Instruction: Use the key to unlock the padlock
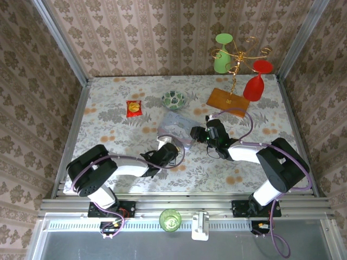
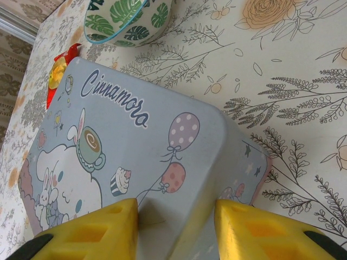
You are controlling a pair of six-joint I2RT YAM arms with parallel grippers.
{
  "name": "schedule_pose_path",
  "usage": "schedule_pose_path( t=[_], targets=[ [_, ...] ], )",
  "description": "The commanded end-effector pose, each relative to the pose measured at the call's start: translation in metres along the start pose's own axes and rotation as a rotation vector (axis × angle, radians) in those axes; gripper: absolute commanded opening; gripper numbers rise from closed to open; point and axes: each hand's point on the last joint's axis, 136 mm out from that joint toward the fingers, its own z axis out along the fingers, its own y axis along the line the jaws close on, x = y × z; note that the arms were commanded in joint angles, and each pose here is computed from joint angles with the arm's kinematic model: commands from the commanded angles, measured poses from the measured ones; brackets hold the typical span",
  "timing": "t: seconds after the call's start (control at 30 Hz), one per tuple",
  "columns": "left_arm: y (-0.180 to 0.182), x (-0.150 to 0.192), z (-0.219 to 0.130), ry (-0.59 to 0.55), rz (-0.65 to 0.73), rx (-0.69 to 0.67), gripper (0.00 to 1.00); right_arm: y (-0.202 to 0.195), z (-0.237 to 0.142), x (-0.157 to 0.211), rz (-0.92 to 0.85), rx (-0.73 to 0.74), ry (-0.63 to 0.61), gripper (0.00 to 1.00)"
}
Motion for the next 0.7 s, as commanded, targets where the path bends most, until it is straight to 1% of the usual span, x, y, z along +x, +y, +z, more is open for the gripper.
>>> schedule_pose_path(
  t=[0.0, 0.07, 0.2, 0.23, 0.3, 0.4, 0.47, 0.5, 0.57, 0.63, 0.67],
  targets=[
    [0.030, -0.011, -0.020, -0.012, 0.106, -0.203, 0.00, -0.043, -0.001, 0.053, -0.031, 0.136, 0.174, 0.41],
    [0.041, -0.014, -0.030, -0.019, 0.119, -0.235, 0.00, -0.044, -0.001, 0.053, -0.031, 0.137, 0.172, 0.41],
    [0.057, -0.025, -0.048, -0.058, 0.071, -0.191, 0.00, -0.046, 0.002, 0.055, -0.033, 0.140, 0.176, 0.41],
    [0.058, -0.029, -0.050, -0.060, 0.060, -0.166, 0.06, -0.046, 0.002, 0.056, -0.033, 0.140, 0.178, 0.41],
    [0.050, -0.039, -0.053, -0.068, 0.042, -0.075, 0.20, -0.046, 0.003, 0.056, -0.030, 0.136, 0.177, 0.41],
    [0.019, -0.050, -0.051, -0.081, 0.037, 0.069, 0.36, -0.044, 0.001, 0.052, -0.034, 0.128, 0.164, 0.42],
    [0.005, -0.049, -0.041, -0.065, 0.028, 0.108, 0.38, -0.041, -0.001, 0.048, -0.040, 0.119, 0.156, 0.42],
    [0.000, -0.046, -0.032, -0.046, 0.041, 0.107, 0.39, -0.040, -0.001, 0.046, -0.047, 0.117, 0.160, 0.43],
    [-0.007, -0.037, -0.018, 0.010, 0.086, 0.084, 0.40, -0.039, -0.001, 0.042, -0.060, 0.121, 0.167, 0.43],
    [-0.013, -0.033, -0.012, 0.028, 0.144, 0.039, 0.40, -0.041, -0.002, 0.040, -0.066, 0.133, 0.173, 0.43],
    [-0.013, -0.029, -0.005, 0.048, 0.147, 0.026, 0.39, -0.041, -0.002, 0.038, -0.067, 0.135, 0.173, 0.43]
  ],
)
